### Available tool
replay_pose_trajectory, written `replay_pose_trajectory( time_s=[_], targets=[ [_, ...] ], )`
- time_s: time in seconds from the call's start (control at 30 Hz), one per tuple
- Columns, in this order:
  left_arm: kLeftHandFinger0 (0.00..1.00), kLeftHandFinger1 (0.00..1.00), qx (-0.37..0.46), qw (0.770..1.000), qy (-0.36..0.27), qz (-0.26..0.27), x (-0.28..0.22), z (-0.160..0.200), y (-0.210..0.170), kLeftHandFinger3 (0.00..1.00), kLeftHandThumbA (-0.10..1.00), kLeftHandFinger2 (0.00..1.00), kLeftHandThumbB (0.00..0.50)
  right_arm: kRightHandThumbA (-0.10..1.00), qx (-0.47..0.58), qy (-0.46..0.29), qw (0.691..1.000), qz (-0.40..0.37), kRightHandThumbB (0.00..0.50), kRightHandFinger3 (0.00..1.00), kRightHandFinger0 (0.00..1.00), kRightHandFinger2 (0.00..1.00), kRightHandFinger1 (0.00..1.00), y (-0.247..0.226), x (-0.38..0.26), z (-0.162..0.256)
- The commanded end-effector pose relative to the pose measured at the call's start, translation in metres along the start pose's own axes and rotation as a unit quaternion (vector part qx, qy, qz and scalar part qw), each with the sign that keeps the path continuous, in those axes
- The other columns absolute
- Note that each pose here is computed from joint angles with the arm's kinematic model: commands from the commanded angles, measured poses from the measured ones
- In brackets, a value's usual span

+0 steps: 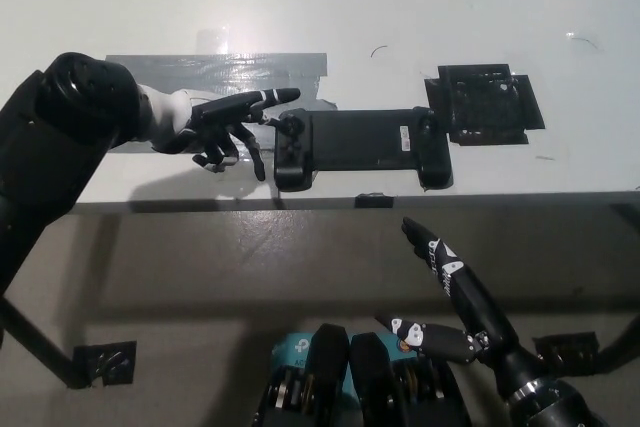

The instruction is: A controller is being placed at the center of the desk near the left hand and the robot uses its left hand's index finger to press a button at the left area of the controller

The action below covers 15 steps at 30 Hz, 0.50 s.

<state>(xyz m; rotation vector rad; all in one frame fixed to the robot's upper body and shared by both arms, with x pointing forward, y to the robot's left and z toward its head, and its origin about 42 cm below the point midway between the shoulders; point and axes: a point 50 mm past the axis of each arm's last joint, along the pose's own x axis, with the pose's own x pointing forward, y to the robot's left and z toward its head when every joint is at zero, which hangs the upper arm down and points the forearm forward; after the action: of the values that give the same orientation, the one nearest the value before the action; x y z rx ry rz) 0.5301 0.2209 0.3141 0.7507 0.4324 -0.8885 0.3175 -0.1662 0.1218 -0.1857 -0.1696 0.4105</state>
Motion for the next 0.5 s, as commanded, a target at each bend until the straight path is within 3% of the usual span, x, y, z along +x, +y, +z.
replay_pose_trajectory(
  time_s=[0.0,0.17,0.47],
  targets=[
    [0.0,0.01,0.019,1.0,-0.003,0.0,-0.0126,0.0194,0.0108,1.0,1.0,0.42,0.473,0.8,-0.016,-0.04,0.999,0.004,0.236,1.0,1.0,1.0,1.0,-0.0069,0.0101,0.0172],
    [0.0,0.0,0.013,1.0,-0.006,-0.007,-0.0105,0.0192,0.0098,1.0,1.0,0.37,0.481,0.78,-0.009,-0.041,0.999,0.004,0.236,1.0,1.0,1.0,1.0,-0.0068,0.0114,0.0179],
    [0.0,0.02,0.017,1.0,-0.002,-0.005,-0.011,0.0194,0.01,1.0,1.0,0.39,0.465,0.79,-0.012,-0.044,0.999,0.005,0.244,1.0,1.0,1.0,1.0,-0.007,0.0139,0.0175]
  ],
)
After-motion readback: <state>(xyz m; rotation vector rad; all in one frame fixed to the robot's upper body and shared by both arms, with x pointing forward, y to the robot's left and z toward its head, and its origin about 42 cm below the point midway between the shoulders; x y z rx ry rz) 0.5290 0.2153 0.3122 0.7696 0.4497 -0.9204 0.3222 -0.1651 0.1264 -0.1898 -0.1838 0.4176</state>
